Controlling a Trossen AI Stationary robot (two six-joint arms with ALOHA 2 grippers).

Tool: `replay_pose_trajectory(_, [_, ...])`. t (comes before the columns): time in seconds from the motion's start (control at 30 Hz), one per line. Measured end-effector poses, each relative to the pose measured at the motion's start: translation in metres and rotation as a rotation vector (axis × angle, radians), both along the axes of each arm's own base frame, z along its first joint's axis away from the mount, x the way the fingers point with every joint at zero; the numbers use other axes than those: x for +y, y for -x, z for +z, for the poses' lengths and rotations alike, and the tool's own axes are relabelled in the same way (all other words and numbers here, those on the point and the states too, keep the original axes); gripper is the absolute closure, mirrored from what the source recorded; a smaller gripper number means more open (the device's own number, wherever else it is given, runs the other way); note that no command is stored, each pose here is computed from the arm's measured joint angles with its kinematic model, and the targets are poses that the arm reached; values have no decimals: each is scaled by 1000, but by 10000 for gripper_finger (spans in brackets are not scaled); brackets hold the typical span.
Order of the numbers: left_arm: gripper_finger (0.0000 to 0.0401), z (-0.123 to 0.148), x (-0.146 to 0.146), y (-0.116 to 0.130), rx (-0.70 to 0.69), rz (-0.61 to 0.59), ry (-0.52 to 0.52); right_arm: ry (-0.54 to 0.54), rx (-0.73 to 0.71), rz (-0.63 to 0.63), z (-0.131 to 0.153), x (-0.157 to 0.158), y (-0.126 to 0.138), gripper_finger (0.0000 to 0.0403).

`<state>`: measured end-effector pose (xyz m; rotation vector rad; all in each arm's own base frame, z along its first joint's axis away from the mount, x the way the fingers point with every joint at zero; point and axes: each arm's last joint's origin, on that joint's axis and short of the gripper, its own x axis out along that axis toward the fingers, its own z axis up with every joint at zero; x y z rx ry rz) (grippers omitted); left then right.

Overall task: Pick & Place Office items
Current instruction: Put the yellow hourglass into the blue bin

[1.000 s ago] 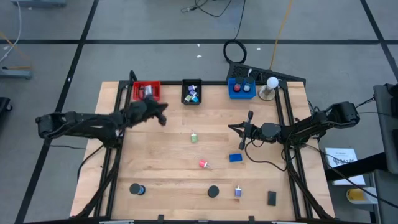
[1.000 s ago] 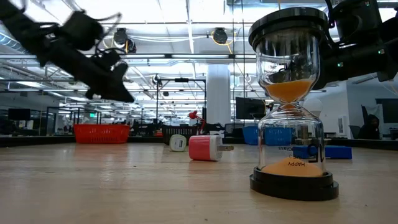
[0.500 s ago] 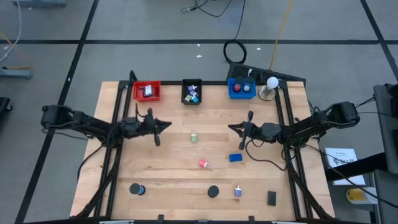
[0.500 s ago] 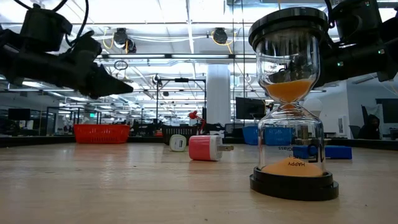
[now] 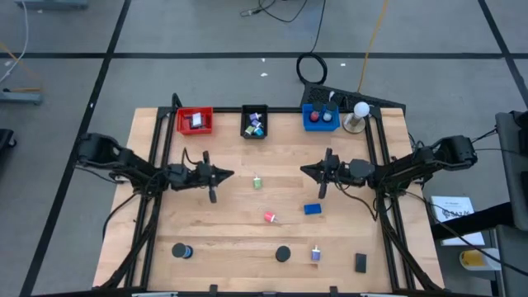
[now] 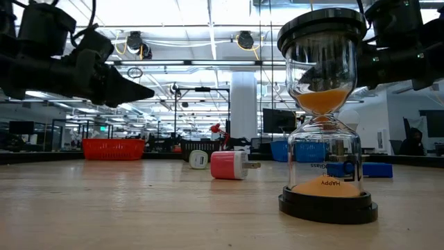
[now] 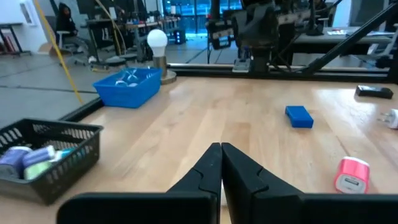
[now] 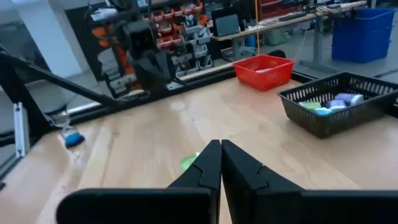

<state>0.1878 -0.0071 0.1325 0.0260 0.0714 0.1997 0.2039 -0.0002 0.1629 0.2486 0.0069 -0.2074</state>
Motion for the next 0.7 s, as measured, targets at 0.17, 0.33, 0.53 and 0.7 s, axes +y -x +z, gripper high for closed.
replay_pose_trajectory(0.17, [380, -3, -2, -25, 25, -2, -13, -34, -91, 48, 4, 5, -3, 399])
replay_pose_trajectory(0.33, [395, -2, -8, -47, 30, -28, -91, -19, -107, 186, 6, 19, -7, 399])
replay_pose_trajectory(0.53, [384, -2, -13, -46, 28, -49, -81, 48, 72, 97, 1, 38, -16, 399])
replay_pose_trajectory(0.7, [371, -6, -14, -45, 63, -51, -59, 127, 286, -29, 2, 53, -28, 386])
